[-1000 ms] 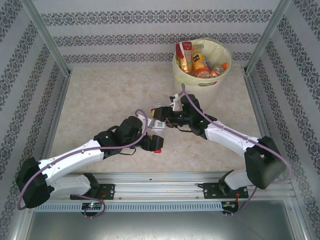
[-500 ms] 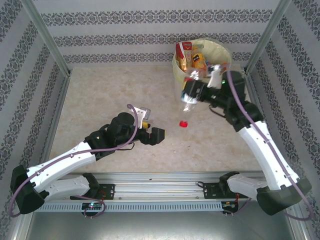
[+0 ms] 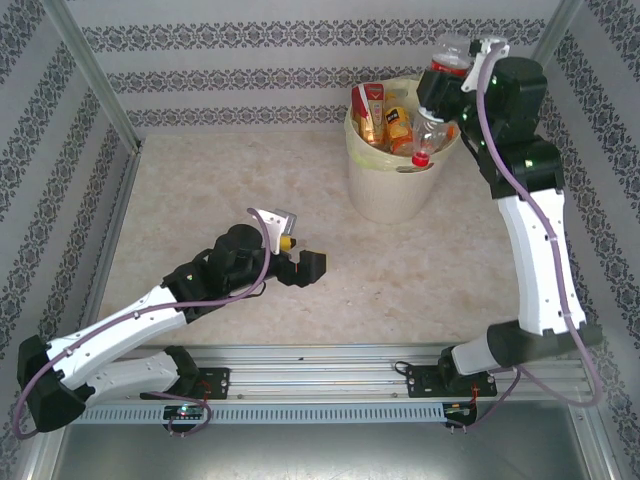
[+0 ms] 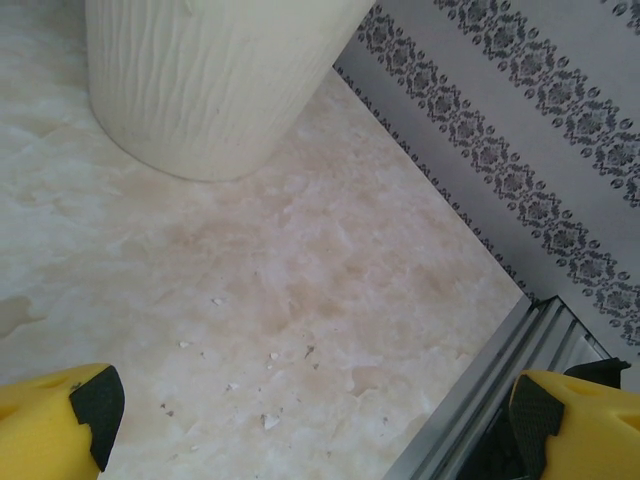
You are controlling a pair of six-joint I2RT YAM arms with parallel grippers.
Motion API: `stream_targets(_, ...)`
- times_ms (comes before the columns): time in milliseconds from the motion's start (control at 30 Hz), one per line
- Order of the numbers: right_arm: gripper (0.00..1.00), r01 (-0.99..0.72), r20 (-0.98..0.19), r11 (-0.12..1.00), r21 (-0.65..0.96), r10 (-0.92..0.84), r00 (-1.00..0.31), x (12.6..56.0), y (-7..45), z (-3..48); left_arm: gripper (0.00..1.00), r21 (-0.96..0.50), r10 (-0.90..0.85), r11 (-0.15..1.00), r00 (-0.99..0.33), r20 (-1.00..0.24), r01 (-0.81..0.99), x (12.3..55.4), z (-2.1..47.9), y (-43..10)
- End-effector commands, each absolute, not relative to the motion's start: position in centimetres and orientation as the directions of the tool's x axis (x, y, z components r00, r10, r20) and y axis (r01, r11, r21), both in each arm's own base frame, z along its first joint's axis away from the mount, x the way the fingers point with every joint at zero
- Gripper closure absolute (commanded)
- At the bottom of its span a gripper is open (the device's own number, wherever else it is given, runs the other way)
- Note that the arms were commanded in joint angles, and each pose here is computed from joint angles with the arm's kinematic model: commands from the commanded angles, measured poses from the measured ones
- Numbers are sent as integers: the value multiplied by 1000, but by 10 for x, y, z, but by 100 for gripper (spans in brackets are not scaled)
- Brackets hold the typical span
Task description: Put the plastic bottles in the bin
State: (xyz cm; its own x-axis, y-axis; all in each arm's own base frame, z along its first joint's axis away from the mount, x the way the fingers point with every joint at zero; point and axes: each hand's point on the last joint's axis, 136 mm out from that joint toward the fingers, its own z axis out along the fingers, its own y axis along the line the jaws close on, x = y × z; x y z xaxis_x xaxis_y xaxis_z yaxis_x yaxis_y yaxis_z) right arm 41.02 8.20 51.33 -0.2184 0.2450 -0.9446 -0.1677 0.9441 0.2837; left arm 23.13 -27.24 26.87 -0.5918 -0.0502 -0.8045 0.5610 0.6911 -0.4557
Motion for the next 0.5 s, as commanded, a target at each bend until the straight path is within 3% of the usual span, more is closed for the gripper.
stream_targets(0, 52, -40, -974, 986, 161, 152, -165, 430, 55, 520, 0, -417, -61, 695, -530, -846, 586, 231, 289, -267)
stream_targets(467, 52, 96, -977, 994, -43, -22, -213, 523, 37, 478, 0, -382, -67, 725, -493, -867, 573, 229, 298, -251)
